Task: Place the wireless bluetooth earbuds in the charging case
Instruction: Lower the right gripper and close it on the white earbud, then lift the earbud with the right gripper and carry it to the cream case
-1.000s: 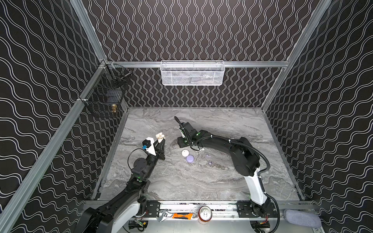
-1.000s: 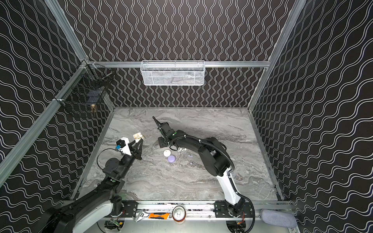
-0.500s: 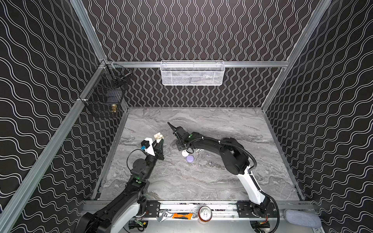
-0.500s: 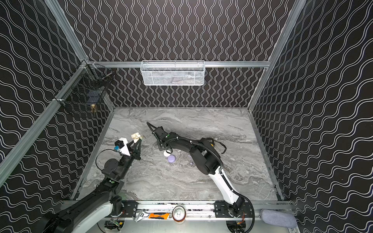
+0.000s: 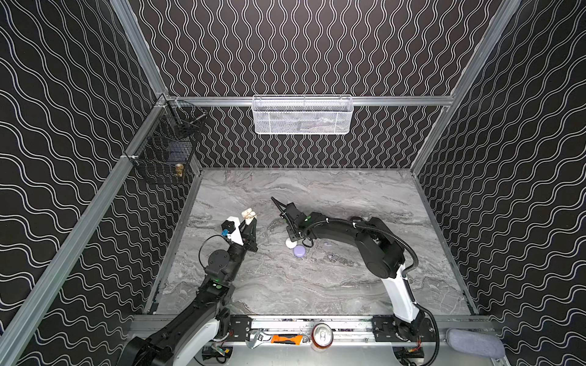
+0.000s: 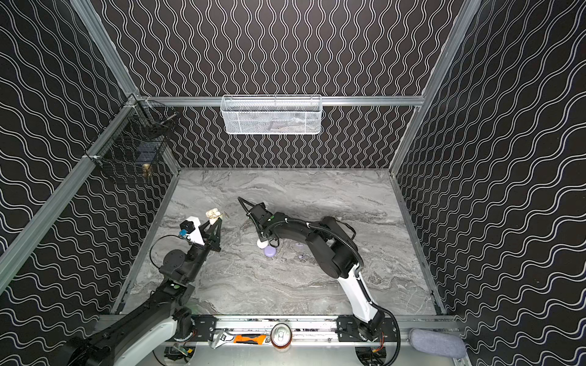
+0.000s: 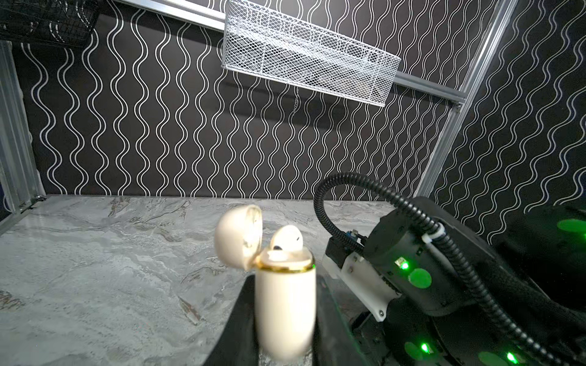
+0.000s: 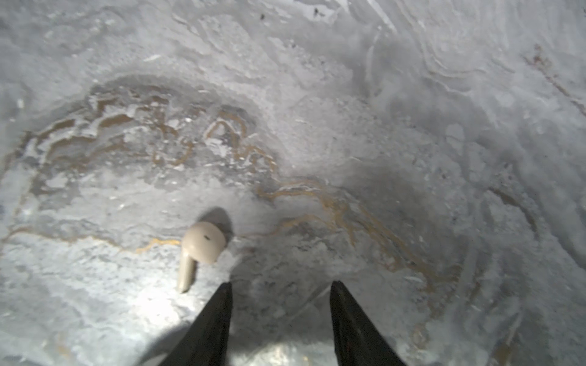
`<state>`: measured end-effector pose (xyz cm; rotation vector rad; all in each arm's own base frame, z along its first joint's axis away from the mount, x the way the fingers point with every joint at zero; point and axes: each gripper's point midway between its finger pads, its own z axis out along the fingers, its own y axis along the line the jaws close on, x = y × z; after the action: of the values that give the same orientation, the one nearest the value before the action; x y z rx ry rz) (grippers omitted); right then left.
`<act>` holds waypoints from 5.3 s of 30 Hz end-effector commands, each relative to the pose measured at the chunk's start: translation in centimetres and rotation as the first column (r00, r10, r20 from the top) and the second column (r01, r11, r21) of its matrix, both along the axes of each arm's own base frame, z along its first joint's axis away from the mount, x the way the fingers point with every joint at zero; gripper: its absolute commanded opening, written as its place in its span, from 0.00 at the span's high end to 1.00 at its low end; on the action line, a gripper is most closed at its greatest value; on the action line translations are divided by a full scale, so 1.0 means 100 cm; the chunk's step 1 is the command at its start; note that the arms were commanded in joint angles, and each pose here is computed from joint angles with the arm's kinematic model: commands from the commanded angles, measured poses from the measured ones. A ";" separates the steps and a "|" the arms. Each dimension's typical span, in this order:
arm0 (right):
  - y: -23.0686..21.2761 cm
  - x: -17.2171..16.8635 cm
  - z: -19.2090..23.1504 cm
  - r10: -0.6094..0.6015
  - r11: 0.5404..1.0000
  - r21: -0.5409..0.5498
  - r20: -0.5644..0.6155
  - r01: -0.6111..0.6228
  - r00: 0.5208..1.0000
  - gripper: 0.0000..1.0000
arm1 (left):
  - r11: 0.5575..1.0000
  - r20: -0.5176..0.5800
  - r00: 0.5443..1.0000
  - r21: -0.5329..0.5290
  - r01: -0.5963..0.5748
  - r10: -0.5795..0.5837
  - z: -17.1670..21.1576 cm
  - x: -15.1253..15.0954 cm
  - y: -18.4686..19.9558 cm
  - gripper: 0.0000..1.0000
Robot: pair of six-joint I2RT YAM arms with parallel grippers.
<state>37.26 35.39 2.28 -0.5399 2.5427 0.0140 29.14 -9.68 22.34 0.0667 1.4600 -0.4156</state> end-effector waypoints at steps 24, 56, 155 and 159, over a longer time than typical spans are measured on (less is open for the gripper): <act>0.056 0.016 0.031 0.051 0.969 0.245 -0.050 -0.038 0.997 0.49 | 0.998 0.104 0.992 0.020 0.067 -0.069 0.020 -0.008 -0.013 1.00; 0.044 0.002 -0.014 0.033 0.996 0.086 -0.095 -0.025 0.995 0.61 | 0.997 0.117 0.991 0.051 0.059 -0.064 0.024 -0.012 -0.015 1.00; 0.082 -0.181 0.343 -0.091 0.537 0.641 0.690 -0.548 0.718 0.86 | 0.900 0.491 0.760 0.144 0.412 -0.427 0.083 -0.089 -0.070 1.00; 0.081 -0.183 0.338 -0.104 0.528 0.650 0.688 -0.546 0.718 0.86 | 0.901 0.496 0.758 0.144 0.410 -0.424 0.083 -0.091 -0.070 1.00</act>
<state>19.04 43.80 34.62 -0.4501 1.4920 0.8855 20.68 -16.94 29.59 0.5118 0.9523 -0.6867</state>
